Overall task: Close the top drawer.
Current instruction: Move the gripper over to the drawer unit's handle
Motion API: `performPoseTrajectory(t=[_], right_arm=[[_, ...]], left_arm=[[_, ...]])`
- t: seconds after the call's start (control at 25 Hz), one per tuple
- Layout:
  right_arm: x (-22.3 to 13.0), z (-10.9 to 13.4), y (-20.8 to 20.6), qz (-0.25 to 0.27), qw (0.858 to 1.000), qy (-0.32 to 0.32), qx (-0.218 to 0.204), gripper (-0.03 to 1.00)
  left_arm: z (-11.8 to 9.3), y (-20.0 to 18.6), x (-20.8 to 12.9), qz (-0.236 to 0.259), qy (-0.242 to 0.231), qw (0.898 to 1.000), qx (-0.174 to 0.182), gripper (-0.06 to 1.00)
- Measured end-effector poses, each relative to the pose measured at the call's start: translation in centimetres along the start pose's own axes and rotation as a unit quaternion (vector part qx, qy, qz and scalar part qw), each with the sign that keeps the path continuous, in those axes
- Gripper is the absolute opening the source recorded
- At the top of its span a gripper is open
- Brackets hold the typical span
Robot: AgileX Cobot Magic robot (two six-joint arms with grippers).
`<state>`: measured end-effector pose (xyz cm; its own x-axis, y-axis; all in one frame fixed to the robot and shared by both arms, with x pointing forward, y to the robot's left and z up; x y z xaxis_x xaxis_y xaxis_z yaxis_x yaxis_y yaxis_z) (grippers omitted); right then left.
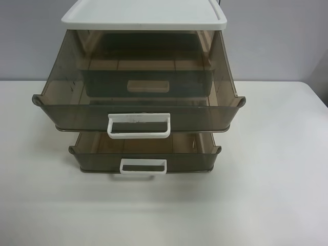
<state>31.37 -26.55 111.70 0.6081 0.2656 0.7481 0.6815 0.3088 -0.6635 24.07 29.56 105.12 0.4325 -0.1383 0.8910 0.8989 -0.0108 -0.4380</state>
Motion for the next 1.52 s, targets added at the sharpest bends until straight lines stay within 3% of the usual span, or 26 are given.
performPoseTrajectory(t=[0.16,0.32,0.44,0.64,1.04,1.24,1.52], right_arm=[[2.0,1.6,2.8,0.055,0.991,-0.109,0.046,0.99],[2.5,5.1,5.6,0.084,0.970,-0.207,0.093,0.99],[2.7,7.8,6.9,0.089,0.956,-0.246,0.135,0.99],[2.5,11.2,8.7,0.101,0.941,-0.265,0.187,0.99],[1.9,14.8,12.7,0.123,0.918,-0.285,0.246,0.99],[0.7,16.9,14.3,0.134,0.903,-0.313,0.261,0.99],[0.2,18.9,16.7,0.138,0.896,-0.332,0.259,0.99]], left_arm=[[0.0,0.0,0.0,0.000,0.000,1.000,0.000,0.99],[0.0,0.0,0.0,0.000,0.000,1.000,0.000,0.99],[0.0,0.0,0.0,0.000,0.000,1.000,0.000,0.99],[0.0,0.0,0.0,0.000,0.000,1.000,0.000,0.99],[0.0,0.0,0.0,0.000,0.000,1.000,0.000,0.99],[0.0,0.0,0.0,0.000,0.000,1.000,0.000,0.99],[0.0,0.0,0.0,0.000,0.000,1.000,0.000,0.99]])
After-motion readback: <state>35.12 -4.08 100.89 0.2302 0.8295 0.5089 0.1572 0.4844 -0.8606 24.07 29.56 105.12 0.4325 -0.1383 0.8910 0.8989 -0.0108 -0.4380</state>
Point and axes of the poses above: a point on each arm's last joint axis where the gripper is mounted, y pointing out along that axis toward the gripper, z along the wrist's bending axis when the last joint is at zero, x = y × z, the point moved 1 cm from there along y, pointing out along that axis toward the gripper, and after that the axes turned 5 degrees about y, right-handed, at the moved point
